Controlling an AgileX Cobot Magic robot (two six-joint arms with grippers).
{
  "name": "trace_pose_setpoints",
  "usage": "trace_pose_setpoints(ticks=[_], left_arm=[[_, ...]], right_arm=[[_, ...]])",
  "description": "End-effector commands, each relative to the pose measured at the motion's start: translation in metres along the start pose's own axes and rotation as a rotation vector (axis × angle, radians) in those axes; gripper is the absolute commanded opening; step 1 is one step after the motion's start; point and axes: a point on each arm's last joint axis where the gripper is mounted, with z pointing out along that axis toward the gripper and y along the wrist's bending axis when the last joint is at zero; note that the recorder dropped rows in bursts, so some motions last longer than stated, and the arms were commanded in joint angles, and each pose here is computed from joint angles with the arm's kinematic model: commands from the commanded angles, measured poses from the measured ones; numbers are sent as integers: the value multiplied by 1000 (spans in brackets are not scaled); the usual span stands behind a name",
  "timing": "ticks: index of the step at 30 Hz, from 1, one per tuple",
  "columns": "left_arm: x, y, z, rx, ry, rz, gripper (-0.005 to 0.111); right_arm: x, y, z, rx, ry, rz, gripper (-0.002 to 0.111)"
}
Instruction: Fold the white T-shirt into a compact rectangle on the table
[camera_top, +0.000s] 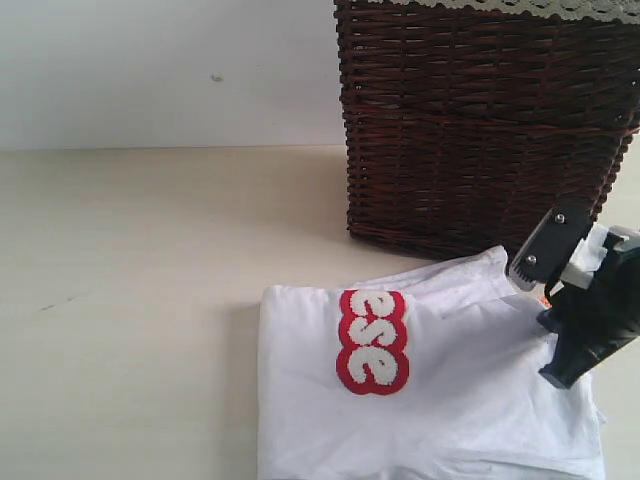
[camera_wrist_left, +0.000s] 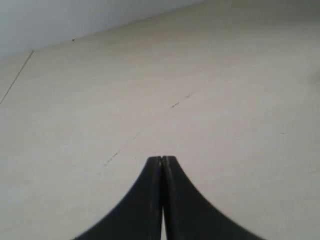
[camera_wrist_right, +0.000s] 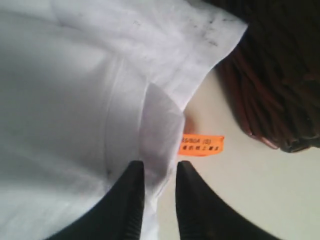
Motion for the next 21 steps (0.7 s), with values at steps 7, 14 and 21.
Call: trace_pose_setpoints(ticks=[7, 14, 21], left_arm=[[-1, 1, 0, -4, -2, 2, 0], [-1, 1, 0, -4, -2, 2, 0], [-1, 1, 0, -4, -2, 2, 0]], right_arm=[[6, 8, 26, -105, 64, 29, 16], [-1, 33, 17, -391, 3, 18, 16], [-4, 24, 11, -299, -13, 34, 16]])
